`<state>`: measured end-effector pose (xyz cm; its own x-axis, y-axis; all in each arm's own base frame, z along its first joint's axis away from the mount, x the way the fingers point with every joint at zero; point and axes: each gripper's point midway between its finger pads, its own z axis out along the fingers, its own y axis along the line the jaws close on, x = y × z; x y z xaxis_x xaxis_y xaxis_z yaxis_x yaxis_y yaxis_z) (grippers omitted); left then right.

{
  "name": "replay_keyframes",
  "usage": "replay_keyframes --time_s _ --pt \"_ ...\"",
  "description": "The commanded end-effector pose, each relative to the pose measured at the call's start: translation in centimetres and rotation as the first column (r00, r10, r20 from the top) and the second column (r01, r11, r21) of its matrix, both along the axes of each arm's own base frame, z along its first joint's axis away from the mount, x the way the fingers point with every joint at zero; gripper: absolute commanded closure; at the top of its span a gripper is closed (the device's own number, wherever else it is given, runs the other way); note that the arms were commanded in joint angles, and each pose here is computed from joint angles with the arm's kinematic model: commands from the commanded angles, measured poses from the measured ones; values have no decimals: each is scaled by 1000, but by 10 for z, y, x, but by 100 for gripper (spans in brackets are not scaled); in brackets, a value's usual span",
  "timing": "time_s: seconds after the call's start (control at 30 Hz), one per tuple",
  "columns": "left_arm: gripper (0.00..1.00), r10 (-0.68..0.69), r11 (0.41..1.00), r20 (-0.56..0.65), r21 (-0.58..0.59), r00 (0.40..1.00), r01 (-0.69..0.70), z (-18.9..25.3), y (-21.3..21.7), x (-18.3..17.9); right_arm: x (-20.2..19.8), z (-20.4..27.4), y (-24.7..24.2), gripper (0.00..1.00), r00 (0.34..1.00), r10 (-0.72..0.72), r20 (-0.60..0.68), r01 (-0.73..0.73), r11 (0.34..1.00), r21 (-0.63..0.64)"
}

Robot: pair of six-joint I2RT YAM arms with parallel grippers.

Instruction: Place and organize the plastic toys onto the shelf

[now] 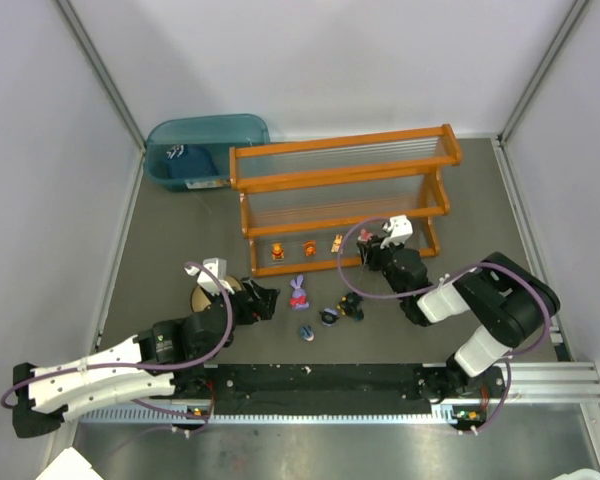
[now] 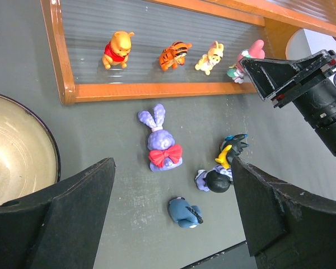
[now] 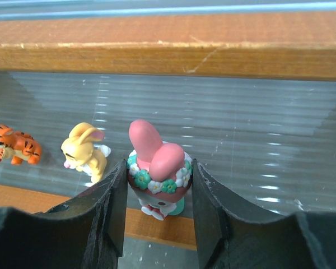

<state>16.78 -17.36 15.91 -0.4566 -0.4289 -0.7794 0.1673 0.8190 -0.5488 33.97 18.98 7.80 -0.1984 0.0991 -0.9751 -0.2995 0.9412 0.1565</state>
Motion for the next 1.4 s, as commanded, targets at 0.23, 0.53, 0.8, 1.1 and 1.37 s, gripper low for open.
replay_keyframes --time_s 0.23,0.53,0.8,1.1,1.37 --pt "10 9 1000 12 -24 1000 -9 1 -2 4 19 21 7 100 997 2 74 -2 1000 10" --pt "9 8 1000 14 -20 1000 -8 2 -1 4 20 13 4 100 998 3 66 -3 1000 -1" --pt "9 9 1000 14 -18 1000 -9 2 -1 5 17 9 4 100 998 12 65 -12 1000 -1" --pt "8 6 1000 8 -20 1000 -6 0 -2 6 11 6 -1 92 997 19 69 -17 1000 -22" --pt "8 2 1000 6 -21 1000 -2 -1 -2 5 8 6 -3 87 997 16 79 -15 1000 -14"
